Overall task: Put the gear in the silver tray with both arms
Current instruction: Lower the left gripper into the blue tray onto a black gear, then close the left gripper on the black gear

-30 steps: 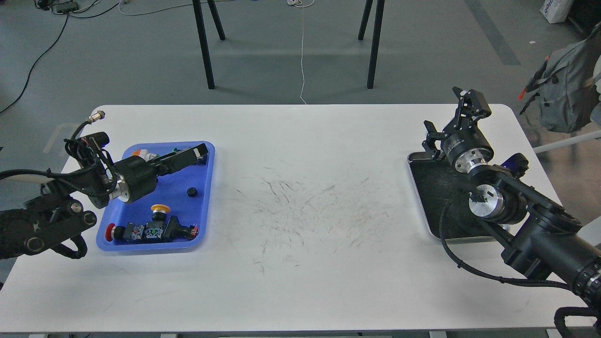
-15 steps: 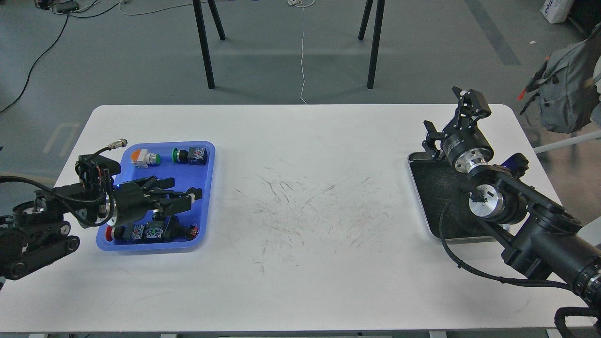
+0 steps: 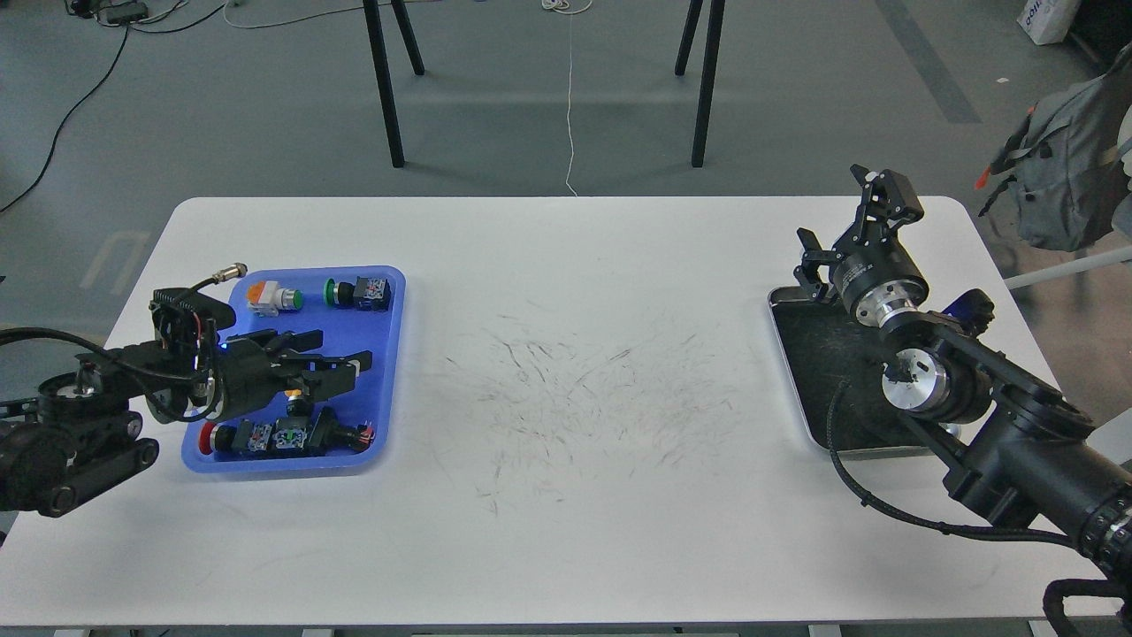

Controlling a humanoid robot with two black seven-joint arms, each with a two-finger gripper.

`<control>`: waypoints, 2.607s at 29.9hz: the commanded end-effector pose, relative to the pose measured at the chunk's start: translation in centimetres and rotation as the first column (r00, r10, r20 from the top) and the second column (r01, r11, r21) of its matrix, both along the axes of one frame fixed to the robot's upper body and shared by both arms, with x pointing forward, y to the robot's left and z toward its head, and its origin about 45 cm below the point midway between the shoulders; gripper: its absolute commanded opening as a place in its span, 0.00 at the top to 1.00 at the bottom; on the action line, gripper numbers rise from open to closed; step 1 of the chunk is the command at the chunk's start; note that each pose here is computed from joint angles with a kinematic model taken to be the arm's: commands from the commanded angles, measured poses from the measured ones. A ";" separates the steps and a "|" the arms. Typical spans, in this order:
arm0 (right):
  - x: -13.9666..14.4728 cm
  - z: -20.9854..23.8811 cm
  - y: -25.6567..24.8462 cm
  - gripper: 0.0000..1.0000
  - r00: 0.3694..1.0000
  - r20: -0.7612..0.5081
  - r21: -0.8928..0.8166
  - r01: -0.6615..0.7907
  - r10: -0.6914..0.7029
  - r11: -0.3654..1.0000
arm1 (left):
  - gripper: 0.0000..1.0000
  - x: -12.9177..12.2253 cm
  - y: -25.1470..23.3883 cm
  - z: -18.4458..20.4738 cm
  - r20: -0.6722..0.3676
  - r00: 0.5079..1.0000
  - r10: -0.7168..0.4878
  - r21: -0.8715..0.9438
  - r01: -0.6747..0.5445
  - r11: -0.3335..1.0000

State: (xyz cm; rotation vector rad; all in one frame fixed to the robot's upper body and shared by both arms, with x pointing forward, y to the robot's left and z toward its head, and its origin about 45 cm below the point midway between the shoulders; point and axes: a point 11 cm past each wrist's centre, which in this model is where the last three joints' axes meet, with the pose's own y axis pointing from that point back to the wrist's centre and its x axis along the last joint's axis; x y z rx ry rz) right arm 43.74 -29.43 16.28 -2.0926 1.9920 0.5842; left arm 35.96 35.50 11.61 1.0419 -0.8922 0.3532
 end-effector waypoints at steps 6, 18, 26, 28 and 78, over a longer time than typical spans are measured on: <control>0.0 0.0 0.0 0.00 1.000 0.001 -0.003 0.001 -0.001 1.000 | 0.20 0.1 -0.5 -0.8 0.012 1.000 -0.010 0.012 0.010 1.000; 0.0 -0.1 -0.1 0.00 1.000 -0.002 -0.006 0.002 -0.002 1.000 | 0.26 -0.2 -0.1 -2.3 0.055 0.997 -0.050 0.082 0.045 0.996; 0.0 -0.1 -0.2 0.00 1.000 -0.001 -0.011 0.002 -0.002 1.000 | 0.36 0.0 -0.1 -2.1 0.078 0.996 -0.052 0.083 0.046 0.996; 0.0 -0.1 -0.2 0.00 1.000 -0.003 -0.011 0.003 -0.003 1.000 | 0.39 0.0 -0.1 -2.1 0.083 0.995 -0.053 0.082 0.046 0.996; -0.1 -0.4 0.1 0.00 1.000 -0.009 -0.024 -0.006 0.006 1.000 | 0.83 1.0 -0.5 -1.9 0.121 0.992 -0.041 0.077 0.032 0.996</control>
